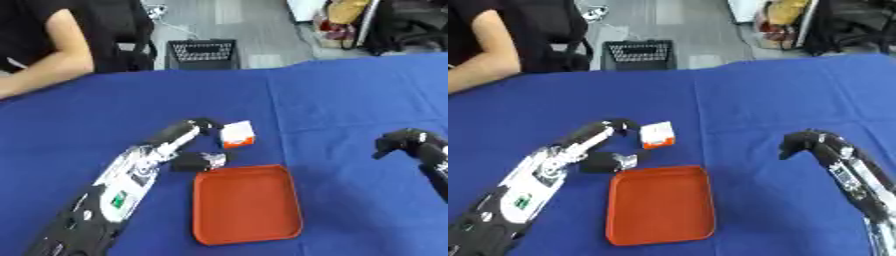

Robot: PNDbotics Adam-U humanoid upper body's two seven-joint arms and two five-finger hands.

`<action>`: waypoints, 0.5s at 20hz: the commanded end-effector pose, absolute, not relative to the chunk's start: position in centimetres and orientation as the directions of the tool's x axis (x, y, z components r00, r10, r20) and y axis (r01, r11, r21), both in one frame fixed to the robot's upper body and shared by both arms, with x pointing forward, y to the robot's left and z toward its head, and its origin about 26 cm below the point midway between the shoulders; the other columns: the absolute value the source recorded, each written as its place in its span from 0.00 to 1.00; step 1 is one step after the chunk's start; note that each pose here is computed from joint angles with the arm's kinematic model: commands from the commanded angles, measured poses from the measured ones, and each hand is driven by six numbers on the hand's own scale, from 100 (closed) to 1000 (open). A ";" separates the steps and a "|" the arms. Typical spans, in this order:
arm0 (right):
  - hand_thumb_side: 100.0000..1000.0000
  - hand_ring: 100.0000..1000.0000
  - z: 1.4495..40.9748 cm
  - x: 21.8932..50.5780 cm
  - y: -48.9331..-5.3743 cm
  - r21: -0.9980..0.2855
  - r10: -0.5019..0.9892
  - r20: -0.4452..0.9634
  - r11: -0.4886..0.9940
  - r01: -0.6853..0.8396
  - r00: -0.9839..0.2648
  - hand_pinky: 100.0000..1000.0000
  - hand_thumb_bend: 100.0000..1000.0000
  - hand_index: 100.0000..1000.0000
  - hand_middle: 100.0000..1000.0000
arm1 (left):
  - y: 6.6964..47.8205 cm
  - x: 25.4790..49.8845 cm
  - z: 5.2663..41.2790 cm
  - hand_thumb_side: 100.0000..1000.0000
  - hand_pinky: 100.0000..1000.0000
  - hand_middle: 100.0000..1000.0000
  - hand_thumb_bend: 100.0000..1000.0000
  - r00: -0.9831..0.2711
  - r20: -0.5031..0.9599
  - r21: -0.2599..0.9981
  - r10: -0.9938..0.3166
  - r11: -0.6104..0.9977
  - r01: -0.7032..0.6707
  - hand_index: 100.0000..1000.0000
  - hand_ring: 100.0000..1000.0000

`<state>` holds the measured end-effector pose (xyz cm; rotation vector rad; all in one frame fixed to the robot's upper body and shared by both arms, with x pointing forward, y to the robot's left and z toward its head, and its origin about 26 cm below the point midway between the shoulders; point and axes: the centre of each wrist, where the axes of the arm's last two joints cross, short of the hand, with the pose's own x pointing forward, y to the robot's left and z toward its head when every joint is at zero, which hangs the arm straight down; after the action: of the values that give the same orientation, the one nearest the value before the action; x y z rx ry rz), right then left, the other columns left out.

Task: Pick up objects on the table and place them in the box.

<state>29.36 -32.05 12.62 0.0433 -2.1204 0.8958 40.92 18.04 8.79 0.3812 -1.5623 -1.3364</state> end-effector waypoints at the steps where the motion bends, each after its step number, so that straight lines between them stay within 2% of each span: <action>1: 0.94 0.59 13.1 29.3 -32.2 -0.599 0.268 0.684 0.737 -0.312 -0.679 0.83 0.00 0.79 0.62 | 17.9 41.7 8.8 0.74 1.00 0.89 0.55 -0.451 0.454 0.883 -0.768 0.319 0.344 0.92 0.82; 10: 0.94 0.59 13.1 29.3 -32.3 -0.599 0.270 0.685 0.737 -0.312 -0.677 0.83 0.00 0.79 0.62 | 18.4 42.8 7.0 0.76 1.00 0.87 0.57 -0.405 0.427 0.888 -0.809 0.289 0.359 0.92 0.82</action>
<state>29.38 -32.07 12.55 0.0449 -2.1188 0.8984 42.53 18.16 6.92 0.4208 -1.4904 -1.3623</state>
